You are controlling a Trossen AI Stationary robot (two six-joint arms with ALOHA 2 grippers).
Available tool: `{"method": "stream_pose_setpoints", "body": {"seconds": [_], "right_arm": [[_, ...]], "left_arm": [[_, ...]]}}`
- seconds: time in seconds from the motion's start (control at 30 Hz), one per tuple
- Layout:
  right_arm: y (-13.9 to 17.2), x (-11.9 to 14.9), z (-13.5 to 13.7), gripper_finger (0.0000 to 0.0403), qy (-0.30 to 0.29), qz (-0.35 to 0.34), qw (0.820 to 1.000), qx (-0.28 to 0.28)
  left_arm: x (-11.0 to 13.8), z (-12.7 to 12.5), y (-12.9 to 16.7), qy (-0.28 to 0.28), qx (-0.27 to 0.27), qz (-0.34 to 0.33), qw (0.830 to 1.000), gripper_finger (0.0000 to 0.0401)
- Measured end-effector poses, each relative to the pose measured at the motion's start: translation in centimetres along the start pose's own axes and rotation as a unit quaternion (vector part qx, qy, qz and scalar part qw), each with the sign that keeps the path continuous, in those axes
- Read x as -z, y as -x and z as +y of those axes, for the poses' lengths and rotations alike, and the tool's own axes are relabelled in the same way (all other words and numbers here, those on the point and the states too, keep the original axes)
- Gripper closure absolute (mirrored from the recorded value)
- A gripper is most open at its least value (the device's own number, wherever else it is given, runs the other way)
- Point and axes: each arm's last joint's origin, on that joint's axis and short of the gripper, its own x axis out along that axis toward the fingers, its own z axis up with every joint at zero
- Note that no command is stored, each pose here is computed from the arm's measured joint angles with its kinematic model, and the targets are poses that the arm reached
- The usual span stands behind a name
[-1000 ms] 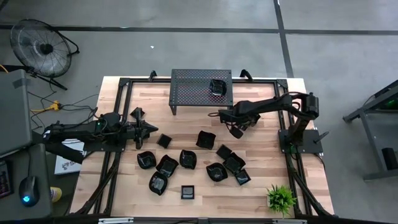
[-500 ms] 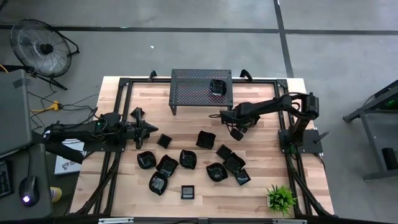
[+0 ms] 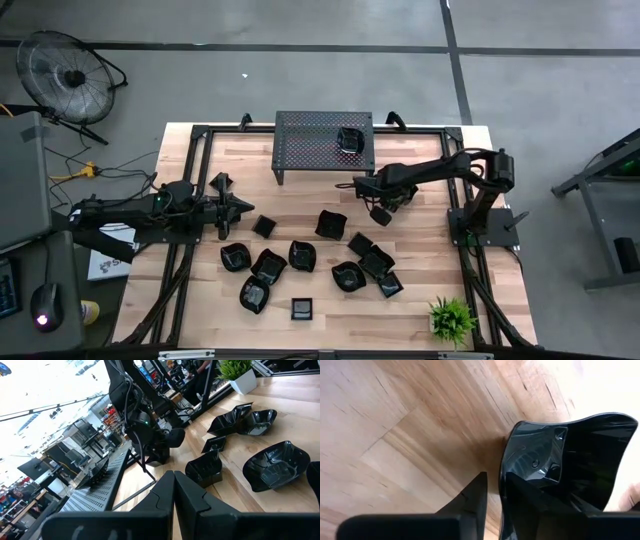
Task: Pick & Place Mini shaped plates
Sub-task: Put the distorted square plate on the shelf
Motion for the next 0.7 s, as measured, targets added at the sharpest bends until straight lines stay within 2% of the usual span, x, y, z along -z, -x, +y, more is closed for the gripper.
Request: {"method": "stream_pose_setpoints", "body": {"seconds": [0.27, 0.7], "right_arm": [[0.43, 0.03, -0.31, 0.0398, -0.006, -0.009, 1.0, -0.002], [0.53, 0.17, -0.21, 0.04, -0.008, 0.003, 1.0, -0.024]], "left_arm": [[0.0, 0.0, 0.0, 0.0, 0.0, 0.0, 1.0, 0.0398], [0.0, 0.0, 0.0, 0.0, 0.0, 0.0, 1.0, 0.0398]]}}
